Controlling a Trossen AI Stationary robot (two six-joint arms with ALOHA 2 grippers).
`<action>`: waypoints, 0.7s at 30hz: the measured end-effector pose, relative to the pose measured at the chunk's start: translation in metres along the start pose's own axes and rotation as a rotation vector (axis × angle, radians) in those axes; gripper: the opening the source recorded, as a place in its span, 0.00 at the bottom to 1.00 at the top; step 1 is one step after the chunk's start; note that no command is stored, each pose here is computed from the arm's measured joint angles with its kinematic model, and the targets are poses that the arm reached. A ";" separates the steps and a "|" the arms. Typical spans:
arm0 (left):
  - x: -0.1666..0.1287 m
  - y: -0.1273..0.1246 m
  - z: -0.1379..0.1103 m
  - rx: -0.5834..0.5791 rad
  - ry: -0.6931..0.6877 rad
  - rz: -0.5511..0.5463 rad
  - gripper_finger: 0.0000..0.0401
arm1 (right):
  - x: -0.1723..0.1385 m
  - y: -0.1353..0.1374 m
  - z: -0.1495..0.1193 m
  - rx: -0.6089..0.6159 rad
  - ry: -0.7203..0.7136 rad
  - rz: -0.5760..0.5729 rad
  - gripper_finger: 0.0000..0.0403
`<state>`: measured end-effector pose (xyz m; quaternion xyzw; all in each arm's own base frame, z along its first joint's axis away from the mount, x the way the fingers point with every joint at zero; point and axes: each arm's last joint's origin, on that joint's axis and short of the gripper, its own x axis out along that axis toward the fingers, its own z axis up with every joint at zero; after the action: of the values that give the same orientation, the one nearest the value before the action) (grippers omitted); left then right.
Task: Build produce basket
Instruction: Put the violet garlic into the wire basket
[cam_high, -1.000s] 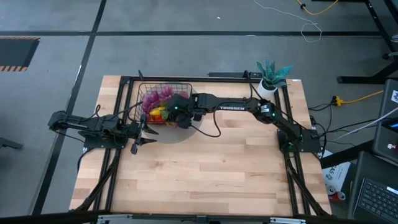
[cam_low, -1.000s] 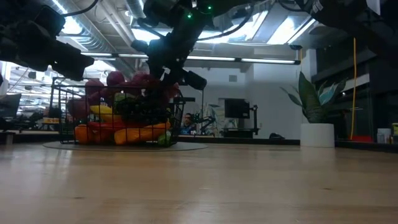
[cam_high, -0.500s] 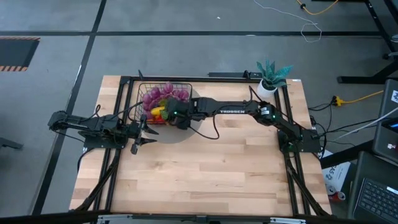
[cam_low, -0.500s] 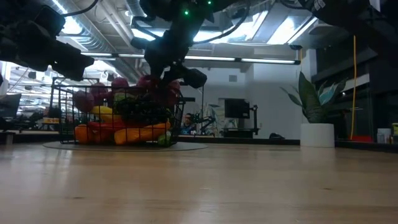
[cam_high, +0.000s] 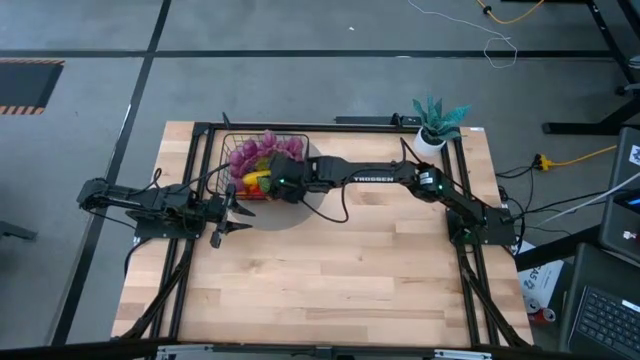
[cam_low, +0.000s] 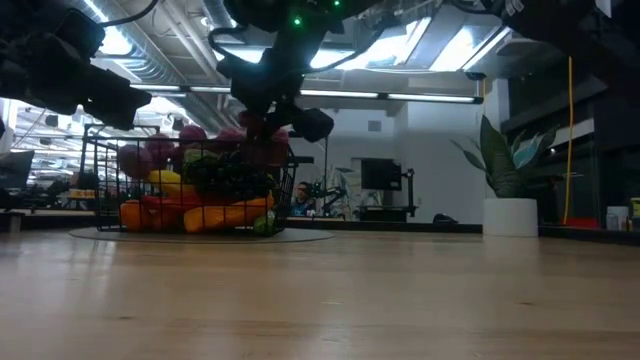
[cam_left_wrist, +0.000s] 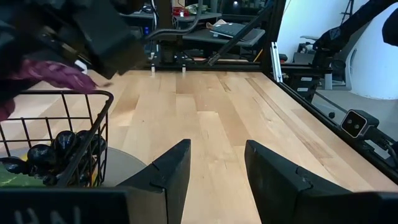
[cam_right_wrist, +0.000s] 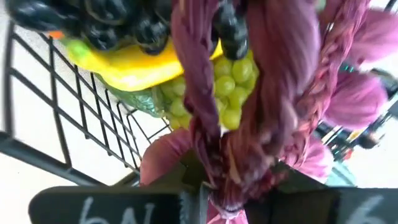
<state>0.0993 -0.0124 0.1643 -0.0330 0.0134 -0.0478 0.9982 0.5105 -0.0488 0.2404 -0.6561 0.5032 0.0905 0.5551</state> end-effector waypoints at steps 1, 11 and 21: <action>0.000 0.000 0.000 0.000 0.000 0.000 0.37 | 0.001 0.000 -0.001 0.019 0.002 0.002 0.18; 0.000 0.000 0.000 0.000 0.000 0.000 0.37 | 0.013 0.004 -0.004 0.201 0.022 0.020 0.32; 0.000 0.000 0.000 0.000 0.000 0.000 0.37 | 0.011 -0.002 -0.005 0.359 0.147 -0.065 0.54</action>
<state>0.0993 -0.0124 0.1643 -0.0330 0.0134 -0.0478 0.9982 0.5151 -0.0595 0.2359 -0.5672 0.5291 -0.0671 0.6276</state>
